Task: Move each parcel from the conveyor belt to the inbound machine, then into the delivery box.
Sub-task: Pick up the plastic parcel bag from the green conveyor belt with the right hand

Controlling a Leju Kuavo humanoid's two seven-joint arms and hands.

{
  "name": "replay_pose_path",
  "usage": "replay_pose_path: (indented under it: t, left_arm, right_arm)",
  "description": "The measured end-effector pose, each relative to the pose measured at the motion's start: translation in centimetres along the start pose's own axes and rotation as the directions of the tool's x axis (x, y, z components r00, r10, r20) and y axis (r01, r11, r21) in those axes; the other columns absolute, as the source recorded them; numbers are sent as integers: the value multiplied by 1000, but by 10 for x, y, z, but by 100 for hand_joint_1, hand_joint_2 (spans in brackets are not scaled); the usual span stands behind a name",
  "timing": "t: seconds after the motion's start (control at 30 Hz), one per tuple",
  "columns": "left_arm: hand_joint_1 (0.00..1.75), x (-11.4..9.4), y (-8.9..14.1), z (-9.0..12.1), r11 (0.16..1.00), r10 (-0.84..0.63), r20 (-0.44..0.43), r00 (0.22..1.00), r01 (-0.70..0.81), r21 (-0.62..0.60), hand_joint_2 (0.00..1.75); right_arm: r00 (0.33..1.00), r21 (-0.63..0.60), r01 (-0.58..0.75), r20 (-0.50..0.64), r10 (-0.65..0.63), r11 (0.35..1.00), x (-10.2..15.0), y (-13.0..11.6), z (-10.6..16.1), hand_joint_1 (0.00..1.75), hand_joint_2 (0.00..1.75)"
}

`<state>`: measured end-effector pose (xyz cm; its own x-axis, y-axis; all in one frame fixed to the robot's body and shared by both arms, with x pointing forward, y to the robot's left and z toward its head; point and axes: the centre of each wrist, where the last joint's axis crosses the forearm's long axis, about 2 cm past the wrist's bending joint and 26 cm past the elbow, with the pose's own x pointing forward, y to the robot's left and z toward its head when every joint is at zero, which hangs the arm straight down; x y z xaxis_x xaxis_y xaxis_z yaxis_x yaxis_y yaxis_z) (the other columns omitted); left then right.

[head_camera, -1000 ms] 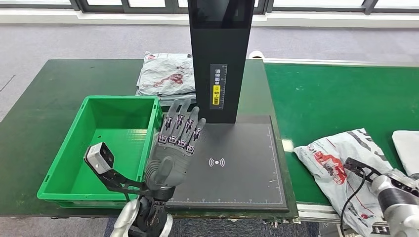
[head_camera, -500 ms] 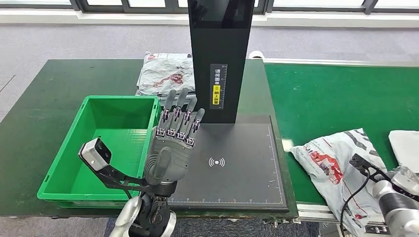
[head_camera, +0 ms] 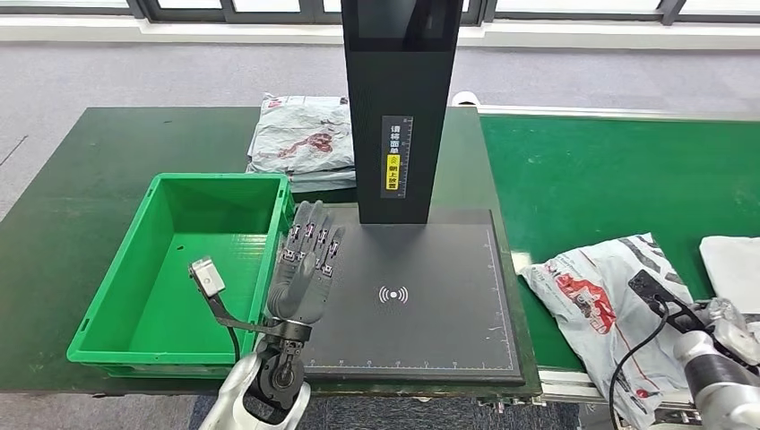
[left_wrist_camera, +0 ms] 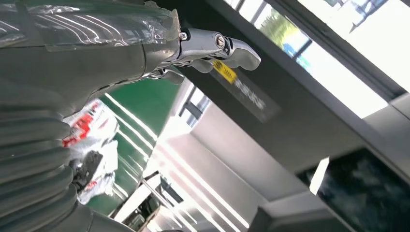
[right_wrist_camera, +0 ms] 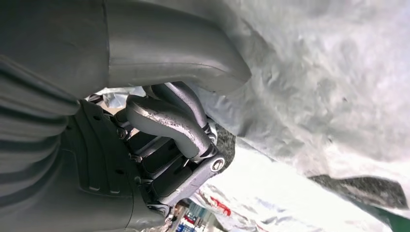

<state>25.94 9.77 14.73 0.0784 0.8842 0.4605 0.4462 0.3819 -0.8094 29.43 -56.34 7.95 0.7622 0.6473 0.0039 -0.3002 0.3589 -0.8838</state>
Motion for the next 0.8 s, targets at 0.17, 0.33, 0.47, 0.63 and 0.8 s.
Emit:
replay_pose_path:
  t: [0.17, 0.33, 0.47, 0.63, 0.8]
  left_arm:
    - [0, -1, 10, 3, 999, -12, -10, 1000, 13, 42, 175]
    - [0, -2, 23, 8, 990, -95, -28, 995, 98, 99, 175]
    - [0, -3, 38, 14, 977, -141, -46, 989, 146, 152, 175]
    - [0, -7, 53, 24, 965, -154, -73, 985, 166, 202, 175]
    - [0, -12, 62, 31, 956, -154, -102, 983, 175, 236, 175]
  right_arm:
    - [999, 21, 45, 22, -45, 999, 1, 3, 1, 175, 175]
    - [934, 128, 309, 145, -326, 943, 7, 2, 1, 175, 175]
    - [769, 242, 532, 263, -583, 811, 27, -15, 0, 175, 175]
    - [646, 271, 612, 369, -668, 743, 65, -55, 3, 175, 175]
    - [592, 249, 653, 420, -688, 715, 88, -81, 7, 175, 175]
